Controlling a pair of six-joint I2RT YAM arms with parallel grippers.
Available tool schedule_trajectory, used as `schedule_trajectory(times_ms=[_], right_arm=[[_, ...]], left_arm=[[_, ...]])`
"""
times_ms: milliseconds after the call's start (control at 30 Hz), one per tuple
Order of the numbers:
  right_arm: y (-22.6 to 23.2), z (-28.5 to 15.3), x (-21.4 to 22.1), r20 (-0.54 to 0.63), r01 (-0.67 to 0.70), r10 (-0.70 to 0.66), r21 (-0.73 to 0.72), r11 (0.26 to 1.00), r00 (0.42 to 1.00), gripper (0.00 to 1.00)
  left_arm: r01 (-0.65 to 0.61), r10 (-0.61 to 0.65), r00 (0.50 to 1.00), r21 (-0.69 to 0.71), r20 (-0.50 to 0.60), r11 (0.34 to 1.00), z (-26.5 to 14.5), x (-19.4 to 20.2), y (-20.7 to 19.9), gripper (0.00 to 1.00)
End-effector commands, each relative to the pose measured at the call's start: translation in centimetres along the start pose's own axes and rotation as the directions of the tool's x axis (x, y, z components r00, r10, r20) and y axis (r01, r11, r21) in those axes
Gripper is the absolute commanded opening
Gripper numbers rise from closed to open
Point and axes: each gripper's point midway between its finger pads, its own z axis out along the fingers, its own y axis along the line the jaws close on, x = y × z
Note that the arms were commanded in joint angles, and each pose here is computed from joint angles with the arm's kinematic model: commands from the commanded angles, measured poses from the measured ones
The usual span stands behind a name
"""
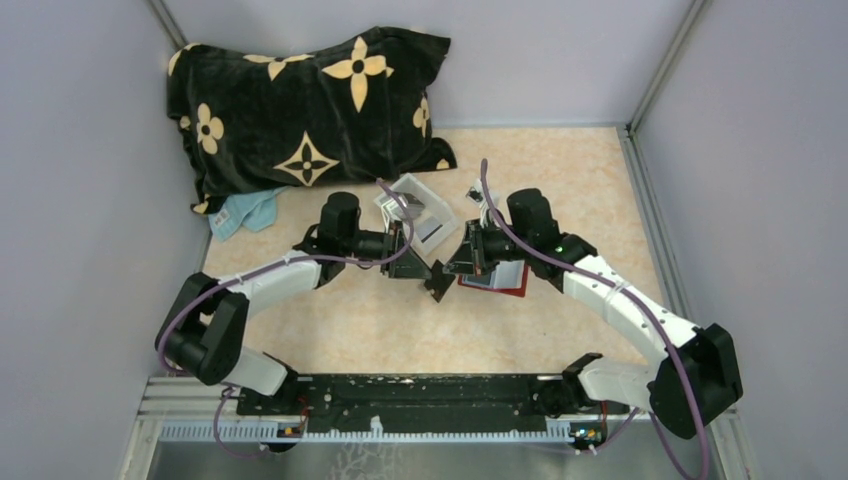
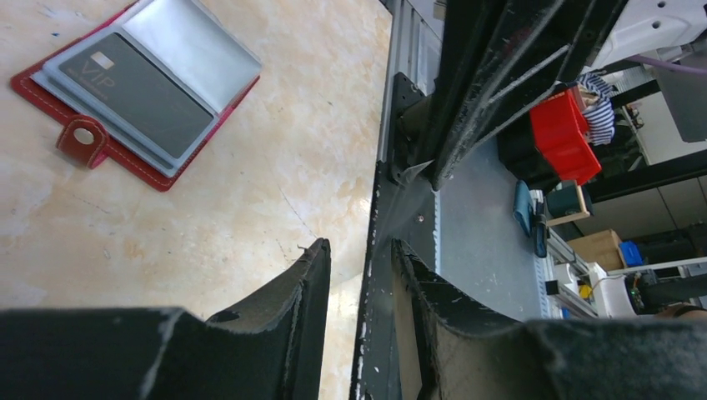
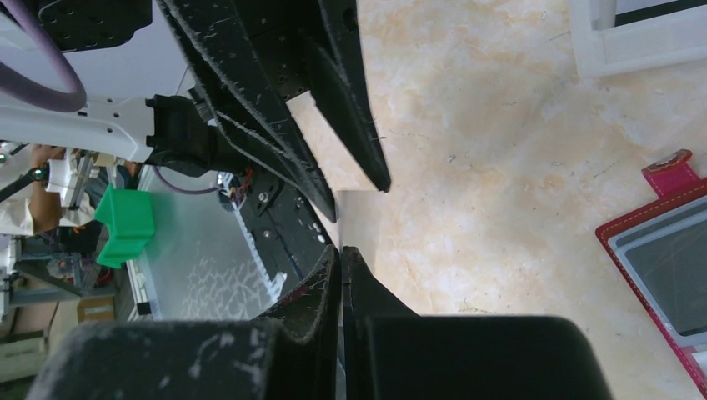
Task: Put the credit cards into the card holder
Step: Pick up the credit card from the storage box.
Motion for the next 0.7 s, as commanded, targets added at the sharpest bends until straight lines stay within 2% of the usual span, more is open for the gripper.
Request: schedule_trajectory(times_ms=[0,233,667], right_arm=[[1.9,-0.2,-1.2,0.037,0.042,-0.039,-0.093,0.995,0.999,0.0],[1.8,-0.3,-0.9,0.035,0.041,-0.037,-0.098,0.994,0.999,0.0],[1.1,0.7,-1.6,0.043,0.015,-0.01,-0.129,0.992,0.999,0.0]], left_arm=[[-0.054,0.054,0.999,-0.006,0.006,0.999,0.5,-0.9,0.4,0.4],[-0.057,0.057,0.998,-0.019,0.011,0.998,0.6,-1.2,0.8,0.4],[0.004,-0.001,0.999,0.07,-0.035,0.998,1.2,0.1,0.2,0.36]])
